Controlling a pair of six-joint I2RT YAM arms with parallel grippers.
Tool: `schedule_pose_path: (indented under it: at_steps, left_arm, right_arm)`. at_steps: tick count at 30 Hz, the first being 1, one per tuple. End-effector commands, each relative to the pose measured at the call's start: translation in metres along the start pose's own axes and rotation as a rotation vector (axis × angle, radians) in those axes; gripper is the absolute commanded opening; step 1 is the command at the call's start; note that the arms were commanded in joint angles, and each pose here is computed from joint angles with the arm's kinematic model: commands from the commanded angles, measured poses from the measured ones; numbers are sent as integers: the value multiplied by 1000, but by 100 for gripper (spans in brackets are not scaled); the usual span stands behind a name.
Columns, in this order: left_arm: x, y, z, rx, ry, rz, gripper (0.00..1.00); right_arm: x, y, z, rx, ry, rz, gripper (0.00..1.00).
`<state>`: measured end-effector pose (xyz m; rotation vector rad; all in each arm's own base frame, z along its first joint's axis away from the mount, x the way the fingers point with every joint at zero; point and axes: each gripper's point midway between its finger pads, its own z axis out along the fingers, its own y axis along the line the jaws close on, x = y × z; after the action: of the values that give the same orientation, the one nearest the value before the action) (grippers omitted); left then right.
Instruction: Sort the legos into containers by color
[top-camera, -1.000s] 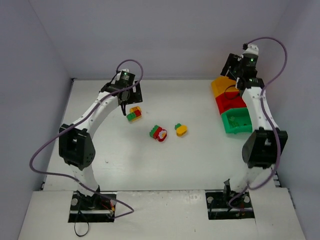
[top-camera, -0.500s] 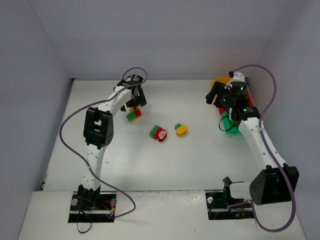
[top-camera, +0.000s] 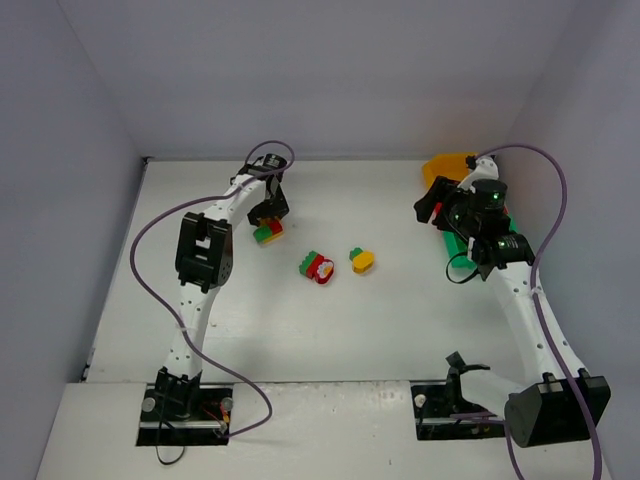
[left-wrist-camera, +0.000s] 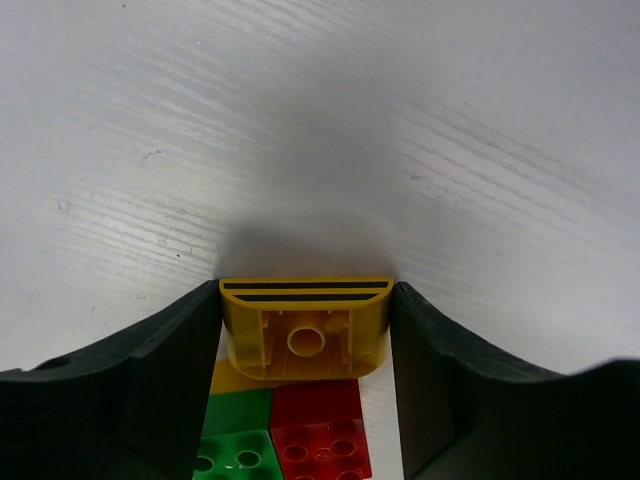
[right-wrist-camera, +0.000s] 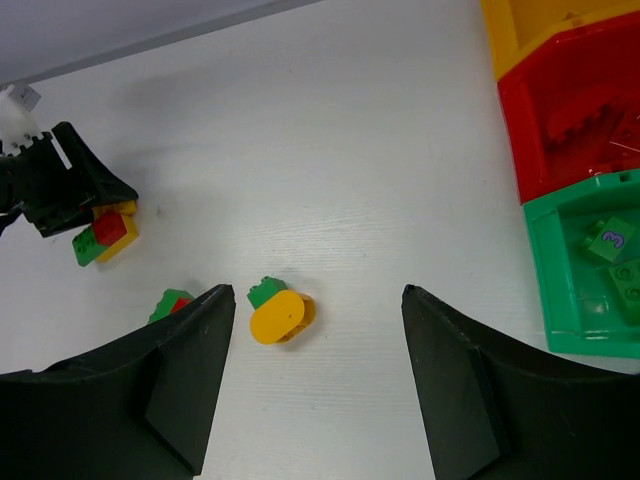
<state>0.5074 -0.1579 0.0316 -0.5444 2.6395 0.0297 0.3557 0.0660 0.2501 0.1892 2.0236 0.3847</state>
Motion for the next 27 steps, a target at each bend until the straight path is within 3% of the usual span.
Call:
schedule_pose_path:
  at_steps: [1,2,5,7,14,21,27]
  left_arm:
    - [0,2,-15,12,-6,-31,51]
    - [2,4,-16,8,-3,-30,40]
    - [2,14,-22,-6,-13,-27,24]
    - [-9,20,-30,-10,-54,-25,19]
    - [-43,36,-56,39,-172,82,15]
    - [-84,31,-126,163,-392,215,13]
    - [-77,20,-198,360,-526,360,13]
  right_arm:
    - [-7,10,-5,-44,-30,-6,64]
    - [-5,11,-5,-48,-24,-4,64]
    - [1,13,-4,-66,-6,0,64]
    - [2,15,-4,-77,0,2,64]
    - [10,32,-1,-149,41,-12,64]
    - [10,59,1,-246,76,-24,64]
    - [9,86,4,-339,123,-1,64]
